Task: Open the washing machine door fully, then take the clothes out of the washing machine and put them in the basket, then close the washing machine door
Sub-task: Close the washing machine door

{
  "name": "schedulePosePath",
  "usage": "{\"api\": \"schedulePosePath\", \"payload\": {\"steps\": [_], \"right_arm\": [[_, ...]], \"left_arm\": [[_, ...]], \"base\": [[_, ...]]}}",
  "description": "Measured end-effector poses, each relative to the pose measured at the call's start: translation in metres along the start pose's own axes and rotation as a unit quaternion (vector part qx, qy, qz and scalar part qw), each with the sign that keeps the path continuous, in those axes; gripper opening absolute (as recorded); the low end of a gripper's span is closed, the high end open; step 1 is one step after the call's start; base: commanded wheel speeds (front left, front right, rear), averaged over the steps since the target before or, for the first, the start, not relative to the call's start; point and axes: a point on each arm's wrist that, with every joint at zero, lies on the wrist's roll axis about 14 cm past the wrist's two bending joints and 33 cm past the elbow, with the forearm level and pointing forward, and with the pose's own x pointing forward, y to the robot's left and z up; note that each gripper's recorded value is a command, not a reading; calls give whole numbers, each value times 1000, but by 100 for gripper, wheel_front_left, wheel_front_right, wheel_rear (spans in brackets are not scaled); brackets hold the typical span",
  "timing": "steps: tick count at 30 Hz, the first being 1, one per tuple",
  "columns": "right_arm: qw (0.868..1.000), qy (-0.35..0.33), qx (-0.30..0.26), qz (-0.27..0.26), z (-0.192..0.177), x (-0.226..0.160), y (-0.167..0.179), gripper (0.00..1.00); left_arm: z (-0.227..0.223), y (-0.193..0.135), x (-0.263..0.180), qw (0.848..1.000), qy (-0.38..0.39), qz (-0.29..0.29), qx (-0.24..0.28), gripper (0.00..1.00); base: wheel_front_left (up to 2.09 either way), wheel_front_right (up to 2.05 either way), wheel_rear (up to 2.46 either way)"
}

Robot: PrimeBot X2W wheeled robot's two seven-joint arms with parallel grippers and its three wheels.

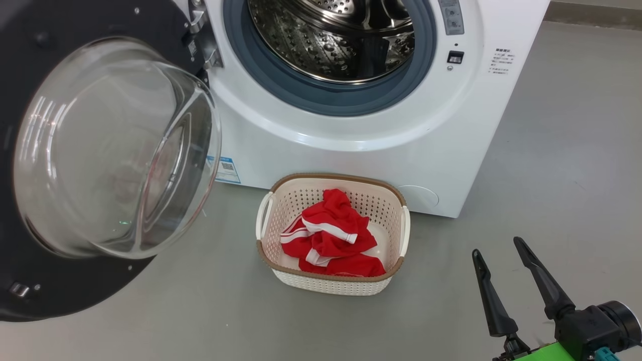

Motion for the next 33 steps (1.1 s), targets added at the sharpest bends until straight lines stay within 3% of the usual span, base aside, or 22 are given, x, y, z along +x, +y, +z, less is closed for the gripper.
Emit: {"api": "schedulePosePath", "payload": {"steps": [33], "right_arm": [[1000, -2, 8, 5, 0, 6, 3, 100]], "left_arm": [[-89, -24, -27, 986, 122, -100, -48, 0]], "base": [[0, 0, 0]]}}
